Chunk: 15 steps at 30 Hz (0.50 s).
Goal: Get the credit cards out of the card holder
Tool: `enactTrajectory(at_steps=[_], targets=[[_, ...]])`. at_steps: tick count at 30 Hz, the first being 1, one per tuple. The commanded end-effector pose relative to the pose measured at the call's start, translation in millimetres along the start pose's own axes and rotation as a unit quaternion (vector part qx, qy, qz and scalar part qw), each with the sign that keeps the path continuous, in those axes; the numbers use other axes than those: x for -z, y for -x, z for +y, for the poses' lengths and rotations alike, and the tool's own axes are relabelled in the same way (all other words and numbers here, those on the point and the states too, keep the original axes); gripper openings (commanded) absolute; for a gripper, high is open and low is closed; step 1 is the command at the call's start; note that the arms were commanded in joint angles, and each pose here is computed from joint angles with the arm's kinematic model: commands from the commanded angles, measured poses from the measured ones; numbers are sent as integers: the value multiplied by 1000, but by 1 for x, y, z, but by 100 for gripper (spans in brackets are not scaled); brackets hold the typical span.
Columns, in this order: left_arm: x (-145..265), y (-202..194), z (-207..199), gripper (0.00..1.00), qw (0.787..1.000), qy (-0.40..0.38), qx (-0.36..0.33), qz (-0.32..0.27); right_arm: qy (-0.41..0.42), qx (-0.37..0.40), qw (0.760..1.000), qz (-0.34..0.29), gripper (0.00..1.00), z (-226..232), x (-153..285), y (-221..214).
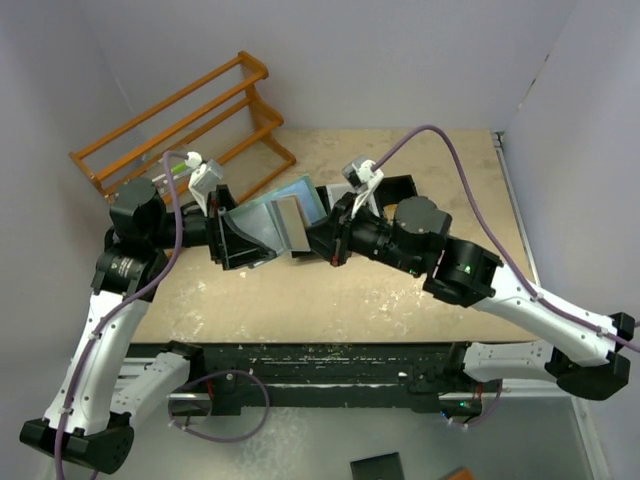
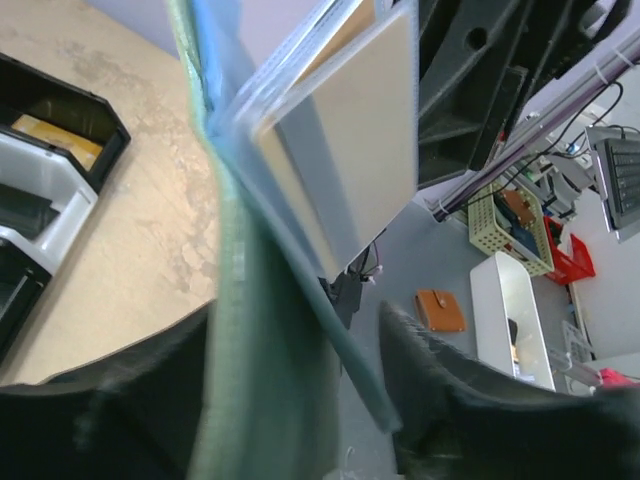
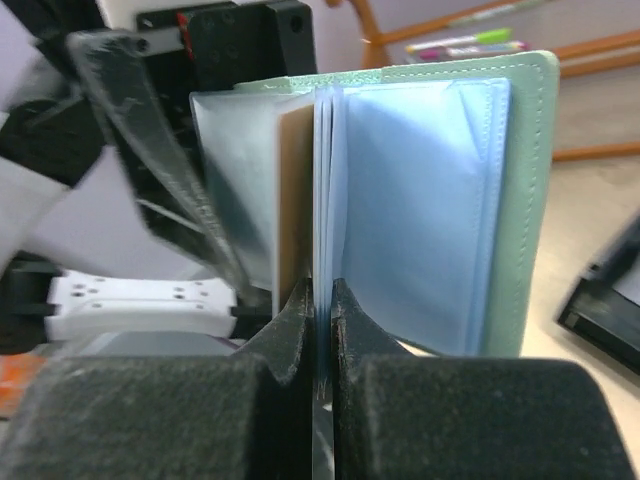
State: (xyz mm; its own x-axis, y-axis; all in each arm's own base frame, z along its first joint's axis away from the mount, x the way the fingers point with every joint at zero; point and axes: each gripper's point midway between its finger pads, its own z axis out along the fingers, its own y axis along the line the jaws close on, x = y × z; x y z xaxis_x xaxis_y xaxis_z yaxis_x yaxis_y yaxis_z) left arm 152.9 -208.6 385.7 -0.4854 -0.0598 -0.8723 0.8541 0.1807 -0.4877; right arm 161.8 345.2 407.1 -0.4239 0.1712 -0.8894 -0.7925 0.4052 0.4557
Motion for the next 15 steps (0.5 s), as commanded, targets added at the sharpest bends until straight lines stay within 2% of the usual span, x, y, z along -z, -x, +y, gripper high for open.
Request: enactTrajectory(at_steps=[1,3,7,15], targets=[[1,-5,-6,76,999,-21,-38,8,-187,98,977,22,0,-52,16,-3],[2,-5,-8,83,999,-26,-46,8,-228,119,966,24,0,-59,18,-2],[5,-3,-13,91,997,-23,-74,-6,-257,140,956,19,0,-61,20,2],[1,-25,17,93,999,17,-38,-3,-286,177,941,26,0,-51,18,5]])
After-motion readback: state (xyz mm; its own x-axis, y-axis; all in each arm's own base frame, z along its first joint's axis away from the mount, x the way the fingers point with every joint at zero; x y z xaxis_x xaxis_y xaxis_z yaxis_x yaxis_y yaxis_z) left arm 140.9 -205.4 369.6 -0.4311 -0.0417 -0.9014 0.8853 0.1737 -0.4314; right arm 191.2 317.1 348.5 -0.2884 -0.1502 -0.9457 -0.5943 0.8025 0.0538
